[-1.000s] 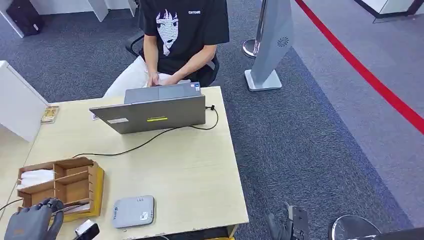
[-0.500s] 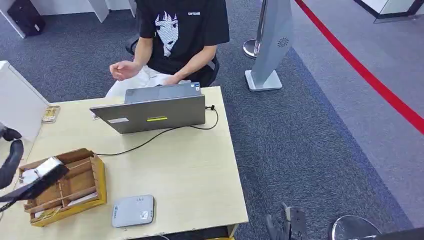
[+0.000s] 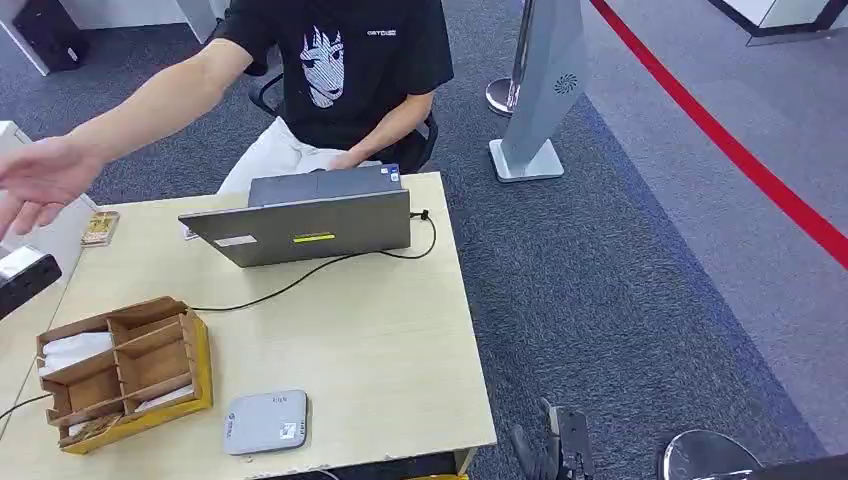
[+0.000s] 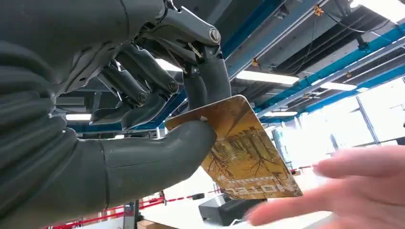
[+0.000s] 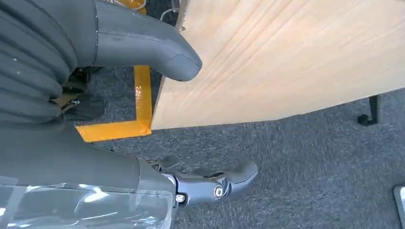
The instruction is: Pass the card to the sensor for recognition and then transmit it.
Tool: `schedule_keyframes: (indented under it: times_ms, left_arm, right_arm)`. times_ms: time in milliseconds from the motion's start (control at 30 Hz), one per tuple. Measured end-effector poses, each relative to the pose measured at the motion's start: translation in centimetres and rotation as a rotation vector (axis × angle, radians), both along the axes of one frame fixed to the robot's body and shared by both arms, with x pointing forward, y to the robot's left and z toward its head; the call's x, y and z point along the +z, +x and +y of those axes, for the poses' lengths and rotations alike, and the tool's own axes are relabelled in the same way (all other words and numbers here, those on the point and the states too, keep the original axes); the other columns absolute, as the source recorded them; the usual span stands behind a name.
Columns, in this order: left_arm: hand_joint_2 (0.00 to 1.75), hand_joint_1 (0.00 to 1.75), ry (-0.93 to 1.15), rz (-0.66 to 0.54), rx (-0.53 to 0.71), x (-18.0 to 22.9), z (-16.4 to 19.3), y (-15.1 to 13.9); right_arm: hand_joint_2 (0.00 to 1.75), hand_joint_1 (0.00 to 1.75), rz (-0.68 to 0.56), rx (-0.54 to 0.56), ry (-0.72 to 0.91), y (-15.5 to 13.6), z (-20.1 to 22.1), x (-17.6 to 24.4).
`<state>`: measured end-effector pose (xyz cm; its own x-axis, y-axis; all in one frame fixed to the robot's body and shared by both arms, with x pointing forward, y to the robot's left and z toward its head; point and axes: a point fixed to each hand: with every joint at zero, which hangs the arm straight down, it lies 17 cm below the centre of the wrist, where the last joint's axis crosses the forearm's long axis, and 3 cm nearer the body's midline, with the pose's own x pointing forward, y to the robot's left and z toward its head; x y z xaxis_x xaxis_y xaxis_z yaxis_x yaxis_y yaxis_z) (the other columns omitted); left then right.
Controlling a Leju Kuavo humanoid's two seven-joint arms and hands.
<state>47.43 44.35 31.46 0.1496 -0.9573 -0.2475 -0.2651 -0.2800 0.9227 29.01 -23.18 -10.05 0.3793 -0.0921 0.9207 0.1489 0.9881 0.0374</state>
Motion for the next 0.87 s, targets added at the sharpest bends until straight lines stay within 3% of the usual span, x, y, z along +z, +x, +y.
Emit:
schedule_keyframes:
  times_ms: [233, 267, 300, 367, 600, 733, 867]
  left_arm:
    - [1.75, 1.75, 0.01, -0.003, 0.001, 0.1, 0.0, 0.4]
    - [1.75, 1.36, 0.01, -0.004, -0.002, 0.1, 0.0, 0.4]
    - [1.75, 0.07, 0.006, -0.004, -0.006, 0.1, 0.0, 0.5]
    - [1.75, 0.0, -0.005, -0.005, -0.013, 0.0, 0.0, 0.5]
    - [1.75, 0.0, -0.107, -0.046, -0.092, -0.4, -1.6, -0.5]
    - [1.75, 0.0, -0.24, -0.161, -0.222, 0.1, -4.5, -3.7]
    - [1.75, 0.0, -0.495, -0.36, -0.382, 1.9, -6.9, -9.7]
  right_arm:
    - [1.75, 0.0, 0.007, 0.016, -0.009, -0.1, 0.2, -0.2]
    - [1.75, 0.0, 0.008, 0.02, -0.012, -0.1, 0.3, -0.2]
    - [1.75, 0.0, 0.008, 0.024, -0.016, -0.1, 0.3, -0.2]
    - [1.75, 0.0, 0.008, 0.023, -0.018, -0.1, 0.2, -0.2]
    - [1.75, 0.0, 0.02, 0.004, -0.018, -0.5, -0.3, -0.4]
    - [1.75, 0.0, 0.029, -0.02, -0.017, -1.2, -0.8, -0.5]
    - [1.75, 0.0, 0.039, -0.05, -0.024, -2.6, -1.8, -0.3]
